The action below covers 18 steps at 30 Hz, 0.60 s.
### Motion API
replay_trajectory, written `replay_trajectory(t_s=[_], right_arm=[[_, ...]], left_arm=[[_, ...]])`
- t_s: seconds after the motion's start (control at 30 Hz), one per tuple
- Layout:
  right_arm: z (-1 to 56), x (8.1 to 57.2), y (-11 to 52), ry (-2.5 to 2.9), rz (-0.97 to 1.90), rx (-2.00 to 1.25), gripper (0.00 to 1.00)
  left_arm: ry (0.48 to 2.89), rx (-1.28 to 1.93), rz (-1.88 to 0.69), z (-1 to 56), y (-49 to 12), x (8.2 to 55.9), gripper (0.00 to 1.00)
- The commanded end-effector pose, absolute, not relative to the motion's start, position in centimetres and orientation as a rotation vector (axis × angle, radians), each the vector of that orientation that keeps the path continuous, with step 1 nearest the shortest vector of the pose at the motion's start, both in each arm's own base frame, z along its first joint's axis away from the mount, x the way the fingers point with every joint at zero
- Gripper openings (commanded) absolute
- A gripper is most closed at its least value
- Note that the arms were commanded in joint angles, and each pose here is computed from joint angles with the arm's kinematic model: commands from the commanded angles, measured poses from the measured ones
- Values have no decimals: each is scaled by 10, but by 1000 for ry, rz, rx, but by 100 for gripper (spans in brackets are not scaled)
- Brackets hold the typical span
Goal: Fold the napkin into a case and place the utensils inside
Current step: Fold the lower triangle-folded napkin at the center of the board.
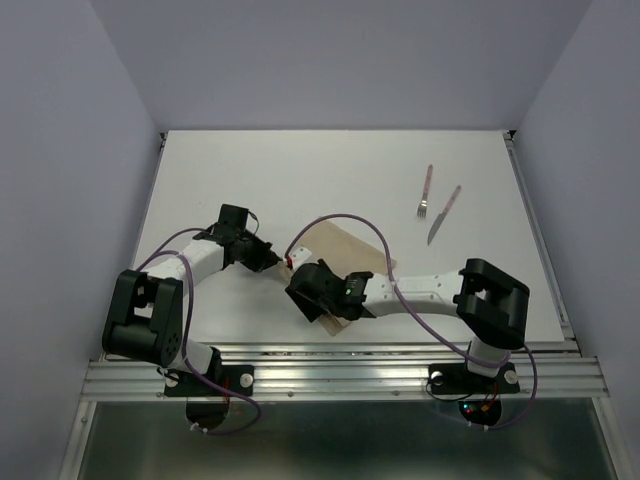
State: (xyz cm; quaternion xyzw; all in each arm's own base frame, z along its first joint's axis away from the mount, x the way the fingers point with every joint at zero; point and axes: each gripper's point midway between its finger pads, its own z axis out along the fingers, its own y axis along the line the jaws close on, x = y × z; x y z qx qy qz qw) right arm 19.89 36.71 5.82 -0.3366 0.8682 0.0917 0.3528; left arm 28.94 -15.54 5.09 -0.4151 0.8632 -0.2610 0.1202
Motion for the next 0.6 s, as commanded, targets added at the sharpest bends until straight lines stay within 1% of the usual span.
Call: replay_trajectory(t_s=[0.0, 0.13, 0.3, 0.4, 0.47, 0.5, 0.57], right_arm=[[47, 195, 362, 2224, 160, -895, 66], [41, 190, 366, 2226, 177, -911, 58], [31, 189, 365, 2242, 168, -905, 56], [26, 188, 365, 2250, 169, -906, 49], [24, 189, 366, 2252, 167, -900, 31], [25, 189, 365, 2251, 168, -897, 14], [28, 189, 367, 2246, 182, -890, 1]], left_arm=[[2483, -1202, -766, 65, -155, 297, 0], [2486, -1208, -760, 63, -155, 296, 0], [2484, -1211, -757, 63, -154, 296, 0], [2484, -1211, -757, 64, -154, 296, 0], [2485, -1215, -754, 63, -154, 295, 0], [2481, -1215, -750, 64, -153, 296, 0], [2480, -1216, -738, 64, -152, 295, 0]])
